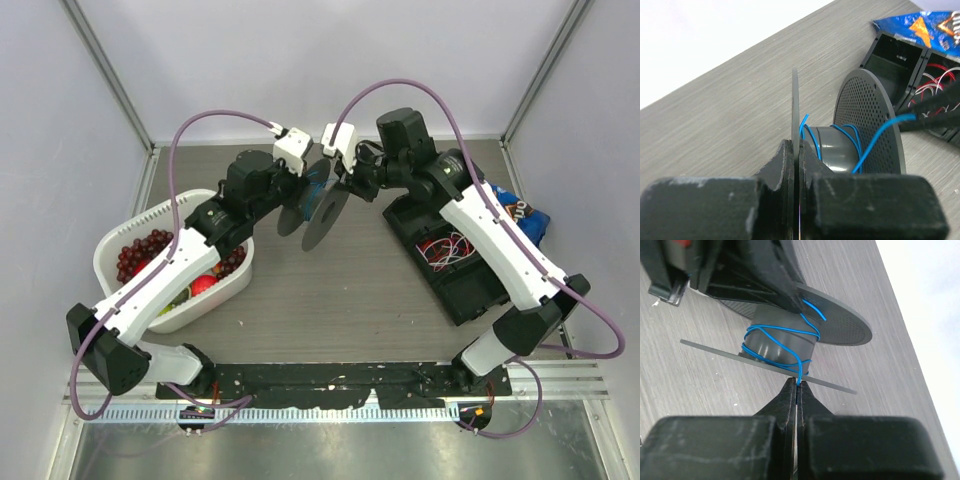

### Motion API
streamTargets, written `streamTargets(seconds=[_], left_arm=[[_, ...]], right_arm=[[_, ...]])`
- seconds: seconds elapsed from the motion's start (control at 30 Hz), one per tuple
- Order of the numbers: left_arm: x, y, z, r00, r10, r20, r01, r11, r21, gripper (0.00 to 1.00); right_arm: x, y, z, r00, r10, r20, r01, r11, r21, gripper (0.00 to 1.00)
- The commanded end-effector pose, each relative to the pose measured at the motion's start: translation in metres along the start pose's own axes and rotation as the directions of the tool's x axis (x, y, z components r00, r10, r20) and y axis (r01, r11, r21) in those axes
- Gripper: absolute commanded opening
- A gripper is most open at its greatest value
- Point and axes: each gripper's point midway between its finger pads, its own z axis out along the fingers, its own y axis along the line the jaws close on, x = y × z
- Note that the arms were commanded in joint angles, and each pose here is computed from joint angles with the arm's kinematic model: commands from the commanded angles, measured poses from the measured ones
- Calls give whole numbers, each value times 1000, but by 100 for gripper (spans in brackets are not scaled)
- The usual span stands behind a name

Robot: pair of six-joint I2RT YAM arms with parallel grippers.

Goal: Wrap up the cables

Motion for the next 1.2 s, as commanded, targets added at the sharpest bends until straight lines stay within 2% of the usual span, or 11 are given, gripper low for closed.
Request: streamTargets(seconds=[0.0,0.23,0.4,0.5,0.7,0.77,0.87,0.97,1.07,1.17], left_arm=[[-55,-9,-18,956,175,236,-184,983,19,0],[-54,-12,-19,918,288,272,-294,956,-19,0],[-51,-21,-26,843,425,329,-438,898,-39,0],[-48,-19,-26,808,476,348,-482,873,-74,0],[-53,-9,-22,755,554,350,-534,830,-163,0],[-58,-12,-20,679,629,378,-606,771,-195,0],[-58,-26,-13,526,735,429,-730,648,-215,0],[-43,-29,6,418,792,444,-810,547,-212,0],[-30,-21,30,358,817,453,-848,487,-209,0],[-23,-5,60,321,836,445,-856,457,-241,0]], right_arm=[[-20,-1,-15,995,91,40,-89,995,-47,1],[-21,10,-11,971,238,33,-232,965,-126,1],[-20,-5,-9,913,404,47,-392,905,-169,1],[-9,-11,-6,874,485,18,-475,864,-168,1],[32,-12,11,833,552,-42,-551,821,-146,1],[40,-21,18,815,578,-26,-576,807,-129,1],[41,-44,31,791,610,44,-603,790,-111,1],[37,-68,46,778,616,125,-608,788,-99,1],[45,-87,56,730,660,174,-658,749,-77,1],[69,-104,75,703,683,199,-688,724,-54,1]])
